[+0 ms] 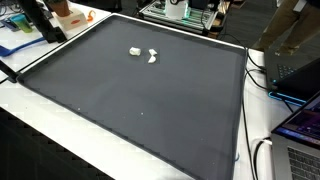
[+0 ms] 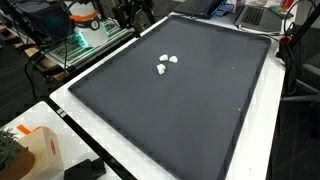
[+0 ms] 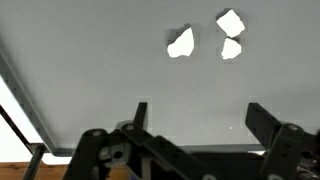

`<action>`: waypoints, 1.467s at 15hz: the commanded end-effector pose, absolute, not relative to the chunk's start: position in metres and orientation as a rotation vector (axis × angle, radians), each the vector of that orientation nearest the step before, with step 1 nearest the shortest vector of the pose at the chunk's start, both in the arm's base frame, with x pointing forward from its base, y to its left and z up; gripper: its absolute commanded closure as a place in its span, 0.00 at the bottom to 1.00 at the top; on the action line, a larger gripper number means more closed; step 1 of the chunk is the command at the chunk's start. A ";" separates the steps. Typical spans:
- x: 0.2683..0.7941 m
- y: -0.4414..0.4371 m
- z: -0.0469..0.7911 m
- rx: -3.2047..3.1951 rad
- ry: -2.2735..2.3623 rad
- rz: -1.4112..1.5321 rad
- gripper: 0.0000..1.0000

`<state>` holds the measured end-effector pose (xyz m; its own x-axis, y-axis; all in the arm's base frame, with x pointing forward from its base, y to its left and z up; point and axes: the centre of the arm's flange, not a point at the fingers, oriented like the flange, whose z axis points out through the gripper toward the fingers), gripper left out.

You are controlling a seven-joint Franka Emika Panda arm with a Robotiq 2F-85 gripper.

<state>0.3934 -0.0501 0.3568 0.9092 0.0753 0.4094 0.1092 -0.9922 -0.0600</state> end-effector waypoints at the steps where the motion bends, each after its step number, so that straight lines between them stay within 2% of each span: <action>1: 0.390 -0.037 0.352 -3.055 0.025 -0.629 0.00; 7: 0.381 -0.032 0.338 -3.116 0.147 -0.505 0.00; 13: 0.358 -0.019 0.323 -3.106 -0.049 -0.417 0.00; 14: 0.364 -0.018 0.326 -3.101 -0.103 -0.463 0.00; 15: 0.403 -0.025 0.338 -3.107 -0.021 -0.450 0.00; 19: 0.405 -0.021 0.340 -3.109 -0.085 -0.457 0.00; 22: 0.383 0.002 0.321 -3.120 -0.054 -0.393 0.00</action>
